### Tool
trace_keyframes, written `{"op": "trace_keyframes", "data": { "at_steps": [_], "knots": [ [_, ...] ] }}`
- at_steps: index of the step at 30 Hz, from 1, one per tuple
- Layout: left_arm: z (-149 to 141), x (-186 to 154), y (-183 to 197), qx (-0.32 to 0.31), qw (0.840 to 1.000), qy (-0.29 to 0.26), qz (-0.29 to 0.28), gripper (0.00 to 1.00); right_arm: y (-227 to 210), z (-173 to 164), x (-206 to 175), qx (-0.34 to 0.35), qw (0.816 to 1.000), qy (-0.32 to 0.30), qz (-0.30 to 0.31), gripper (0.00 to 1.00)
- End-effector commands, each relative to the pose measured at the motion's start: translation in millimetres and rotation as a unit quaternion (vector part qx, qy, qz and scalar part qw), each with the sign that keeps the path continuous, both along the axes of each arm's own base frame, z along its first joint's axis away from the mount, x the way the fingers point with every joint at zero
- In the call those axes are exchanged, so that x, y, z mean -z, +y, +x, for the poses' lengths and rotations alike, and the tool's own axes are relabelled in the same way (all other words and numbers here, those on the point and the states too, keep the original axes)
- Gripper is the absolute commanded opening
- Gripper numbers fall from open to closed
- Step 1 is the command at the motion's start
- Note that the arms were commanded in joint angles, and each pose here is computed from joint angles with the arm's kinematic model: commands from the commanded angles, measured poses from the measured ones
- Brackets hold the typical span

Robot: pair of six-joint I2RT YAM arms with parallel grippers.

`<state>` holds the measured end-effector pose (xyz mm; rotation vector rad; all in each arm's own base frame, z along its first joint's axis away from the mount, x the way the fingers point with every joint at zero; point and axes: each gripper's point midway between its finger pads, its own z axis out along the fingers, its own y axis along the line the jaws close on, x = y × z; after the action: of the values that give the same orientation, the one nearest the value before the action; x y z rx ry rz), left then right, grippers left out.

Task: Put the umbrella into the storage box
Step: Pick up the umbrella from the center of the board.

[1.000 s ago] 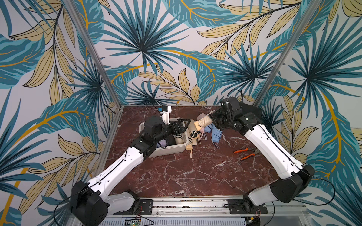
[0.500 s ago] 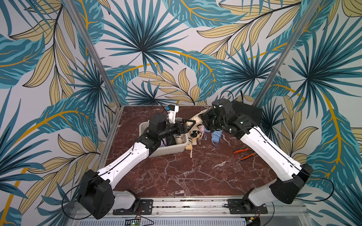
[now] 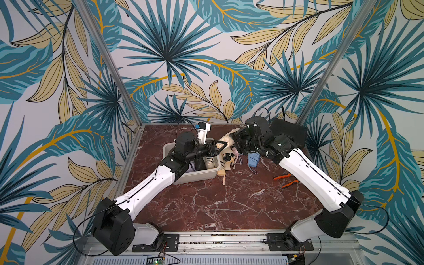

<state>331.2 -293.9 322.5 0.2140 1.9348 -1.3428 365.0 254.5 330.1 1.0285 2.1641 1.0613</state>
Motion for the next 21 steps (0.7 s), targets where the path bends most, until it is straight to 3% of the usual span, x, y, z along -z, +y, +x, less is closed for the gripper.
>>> {"op": "trace_keyframes", "data": {
  "at_steps": [1, 4, 8, 11, 14, 17, 19, 21],
  "knots": [
    [-5, -26, -2, 0.013, 0.999, -0.037, -0.008, 0.36, 7, 5, -12, -0.008, 0.999, -0.029, 0.011, 0.6],
    [-4, -27, 0, 0.01, 0.999, -0.038, -0.007, 0.31, 3, 6, -17, -0.018, 0.998, -0.054, -0.018, 0.7],
    [-3, -26, 5, 0.005, 0.999, -0.035, -0.005, 0.3, -17, 5, -28, -0.041, 0.988, -0.112, -0.099, 0.73],
    [-3, -25, 11, 0.005, 1.0, -0.025, -0.006, 0.3, -35, 3, -48, -0.09, 0.952, -0.194, -0.22, 0.76],
    [-5, -20, 17, 0.012, 1.0, -0.009, -0.002, 0.3, -33, -6, -60, -0.202, 0.872, -0.279, -0.347, 0.76],
    [-10, -15, 23, 0.026, 1.0, 0.009, 0.002, 0.31, -27, -23, -50, -0.326, 0.765, -0.329, -0.448, 0.76],
    [-15, -12, 25, 0.039, 0.999, 0.018, 0.007, 0.31, -20, -38, -37, -0.409, 0.687, -0.358, -0.483, 0.76],
    [-22, -9, 25, 0.057, 0.998, 0.027, 0.012, 0.31, -15, -56, -20, -0.488, 0.593, -0.386, -0.511, 0.77]
  ]
}}
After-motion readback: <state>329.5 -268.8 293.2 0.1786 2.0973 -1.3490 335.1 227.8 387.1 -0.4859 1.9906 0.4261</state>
